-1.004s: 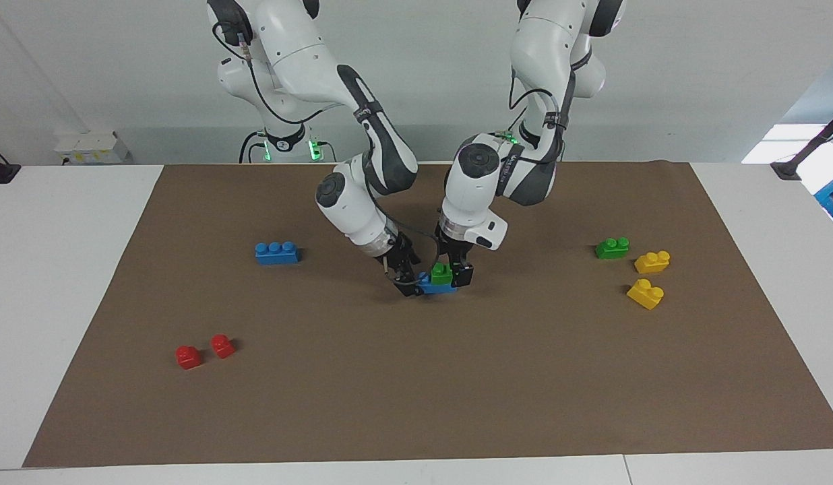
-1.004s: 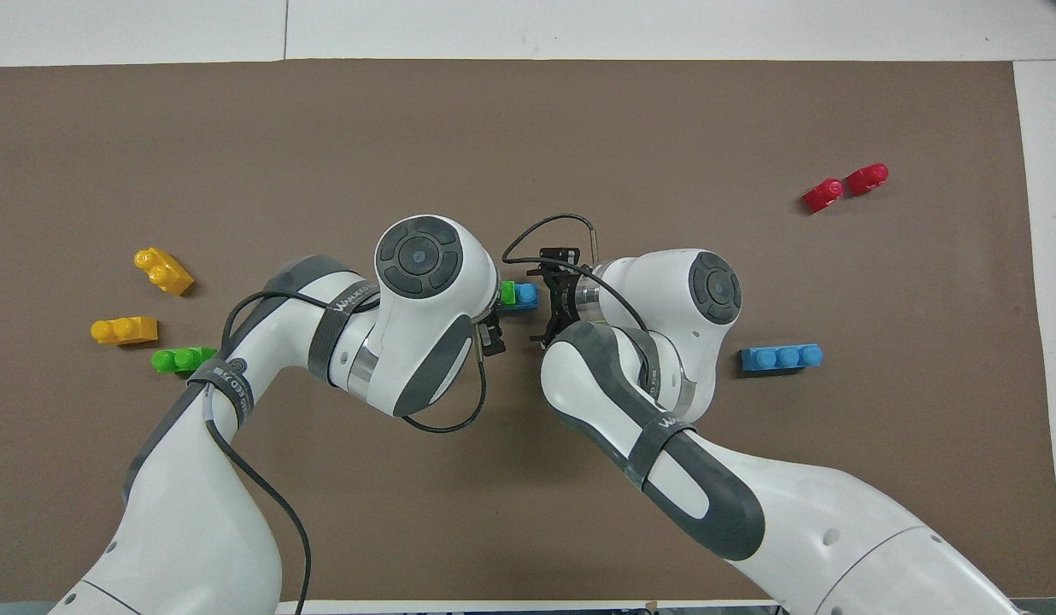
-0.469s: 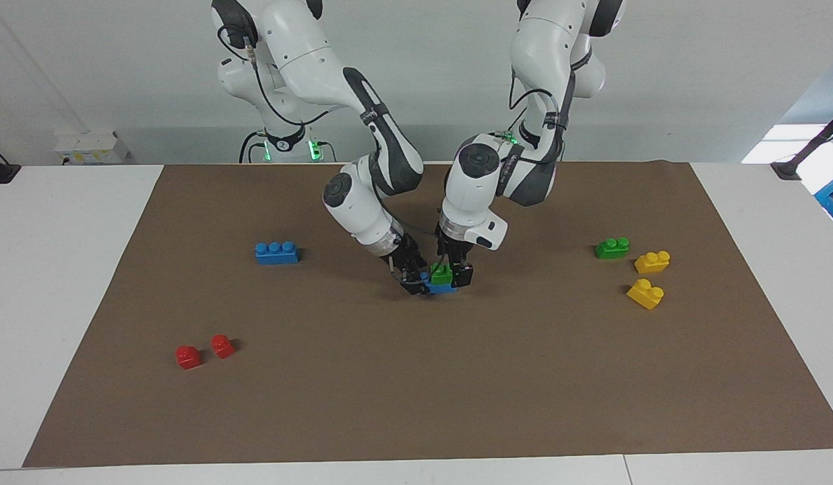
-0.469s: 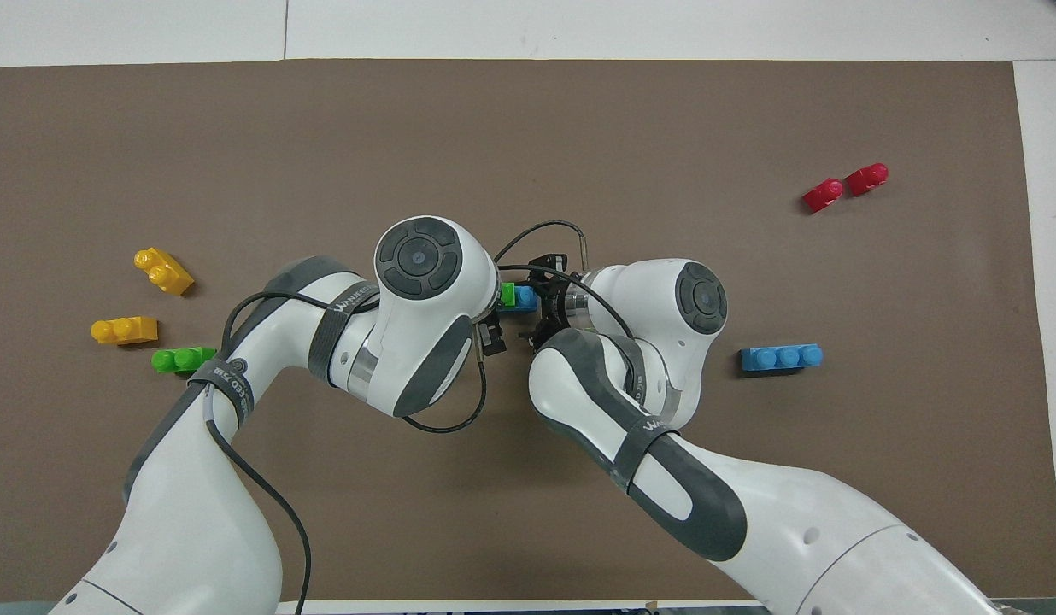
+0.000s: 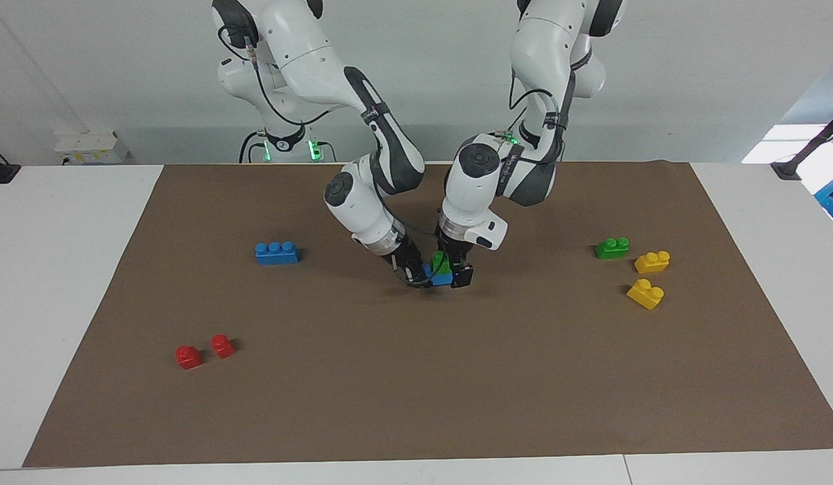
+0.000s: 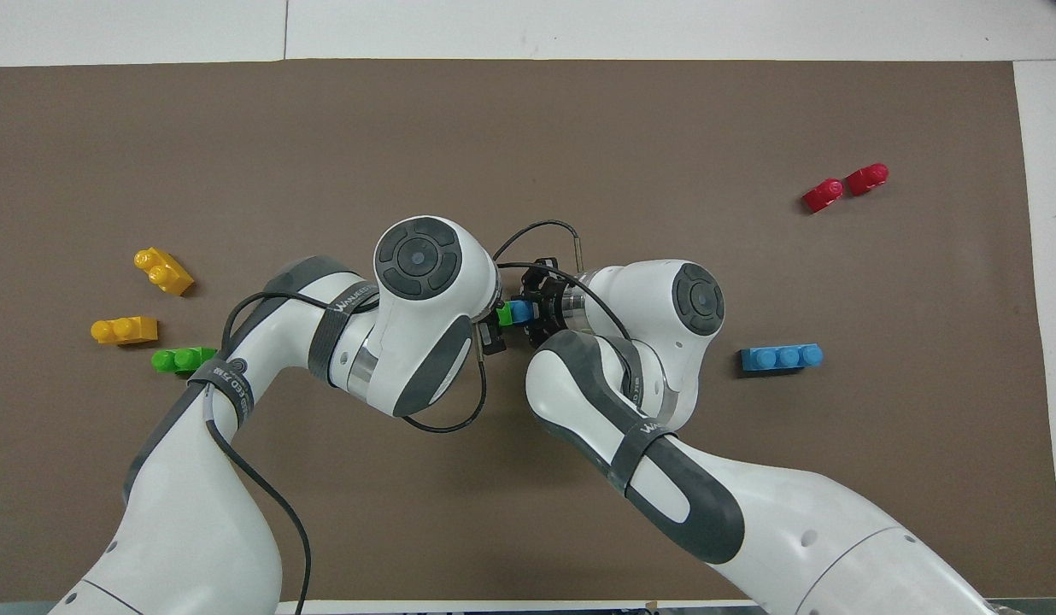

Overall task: Remove green block with left arm and hold with right
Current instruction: 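Pull the green brick away with the left gripper while the right gripper holds blue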

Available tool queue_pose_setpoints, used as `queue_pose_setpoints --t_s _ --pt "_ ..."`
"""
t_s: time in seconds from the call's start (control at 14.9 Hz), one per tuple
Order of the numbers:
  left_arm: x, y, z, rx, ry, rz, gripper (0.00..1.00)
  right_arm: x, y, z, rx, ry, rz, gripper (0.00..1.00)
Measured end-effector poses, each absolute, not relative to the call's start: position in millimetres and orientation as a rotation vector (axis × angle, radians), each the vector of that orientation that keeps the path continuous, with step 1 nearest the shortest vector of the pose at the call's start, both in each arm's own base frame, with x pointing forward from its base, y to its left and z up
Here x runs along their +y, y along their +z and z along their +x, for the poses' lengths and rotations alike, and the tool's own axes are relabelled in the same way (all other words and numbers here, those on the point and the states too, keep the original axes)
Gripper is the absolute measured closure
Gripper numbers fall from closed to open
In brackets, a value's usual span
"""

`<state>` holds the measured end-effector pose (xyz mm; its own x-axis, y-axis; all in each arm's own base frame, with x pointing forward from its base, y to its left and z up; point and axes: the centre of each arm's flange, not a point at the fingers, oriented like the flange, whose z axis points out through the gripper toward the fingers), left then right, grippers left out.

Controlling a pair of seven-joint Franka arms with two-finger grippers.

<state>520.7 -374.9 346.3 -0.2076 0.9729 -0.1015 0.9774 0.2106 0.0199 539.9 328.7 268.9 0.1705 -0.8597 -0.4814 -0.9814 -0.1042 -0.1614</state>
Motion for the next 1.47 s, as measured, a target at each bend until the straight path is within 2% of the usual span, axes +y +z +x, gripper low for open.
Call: queue_pose_setpoints --t_s 0.4,0.47,0.6,0.8,0.94,1.47 --pt "-377 340 515 2.373 -0.073 1.943 0.00 329 269 540 1.733 0.370 -2.017 0.65" --pt "-380 339 511 2.370 -0.073 1.959 0.08 329 269 540 1.732 0.369 -2.017 0.65" --pt "-388 338 503 2.359 -0.075 1.986 0.10 329 269 540 1.731 0.369 -2.018 0.65" --pt "-392 339 501 2.350 -0.074 1.994 0.46 329 269 540 1.731 0.369 -2.018 0.65" --pt "-390 342 503 2.342 -0.065 1.998 0.65 330 269 540 1.721 0.366 -2.024 0.65" --pt "-380 366 505 2.348 -0.056 1.984 0.65 330 269 540 1.714 0.364 -2.030 0.65"
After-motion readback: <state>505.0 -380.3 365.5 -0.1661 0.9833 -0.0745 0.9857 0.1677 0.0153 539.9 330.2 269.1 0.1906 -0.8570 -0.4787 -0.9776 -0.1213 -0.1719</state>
